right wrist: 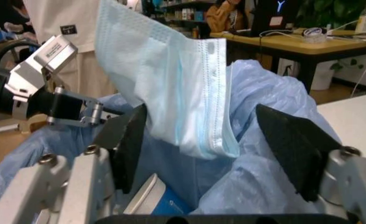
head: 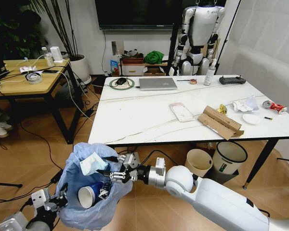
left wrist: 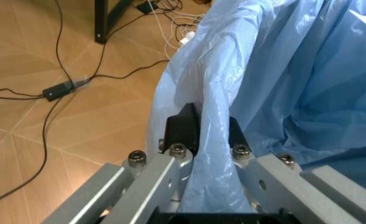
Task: Pick up the trash bin and place the trash from the table into it.
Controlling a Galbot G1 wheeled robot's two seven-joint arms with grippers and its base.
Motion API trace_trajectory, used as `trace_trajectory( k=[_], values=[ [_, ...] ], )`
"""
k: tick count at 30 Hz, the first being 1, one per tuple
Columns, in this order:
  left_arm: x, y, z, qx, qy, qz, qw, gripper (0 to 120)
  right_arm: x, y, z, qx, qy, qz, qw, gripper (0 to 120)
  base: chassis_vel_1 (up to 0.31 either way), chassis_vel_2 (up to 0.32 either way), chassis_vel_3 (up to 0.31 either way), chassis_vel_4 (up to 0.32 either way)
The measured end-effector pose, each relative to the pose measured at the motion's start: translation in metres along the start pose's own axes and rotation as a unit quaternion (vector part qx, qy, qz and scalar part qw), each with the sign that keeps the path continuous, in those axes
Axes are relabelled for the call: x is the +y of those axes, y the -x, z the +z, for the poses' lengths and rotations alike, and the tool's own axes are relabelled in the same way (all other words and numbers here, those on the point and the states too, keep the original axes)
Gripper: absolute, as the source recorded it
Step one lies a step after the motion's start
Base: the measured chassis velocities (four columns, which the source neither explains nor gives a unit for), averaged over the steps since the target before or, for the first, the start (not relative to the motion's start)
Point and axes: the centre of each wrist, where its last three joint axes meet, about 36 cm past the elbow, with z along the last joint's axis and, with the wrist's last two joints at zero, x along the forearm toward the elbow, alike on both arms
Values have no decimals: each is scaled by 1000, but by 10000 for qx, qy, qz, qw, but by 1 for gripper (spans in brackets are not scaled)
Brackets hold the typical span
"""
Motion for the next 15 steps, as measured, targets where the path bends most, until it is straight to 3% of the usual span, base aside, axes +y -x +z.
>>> trace_trajectory(
  k=[5,8,15],
  values=[
    [0,0,-1,-6,5,12,10000,1,5,-6,7,8,-22,31,10000,84,0,0,0,0],
    [1,1,-1,-17,-10,6,10000,1,14,-13,11,5,2,33,10000,98,0,0,0,0],
    [1,3,1,-17,-38,-9,10000,1,19,-21,3,-34,-77,83,9999,100,0,0,0,0]
  ],
)
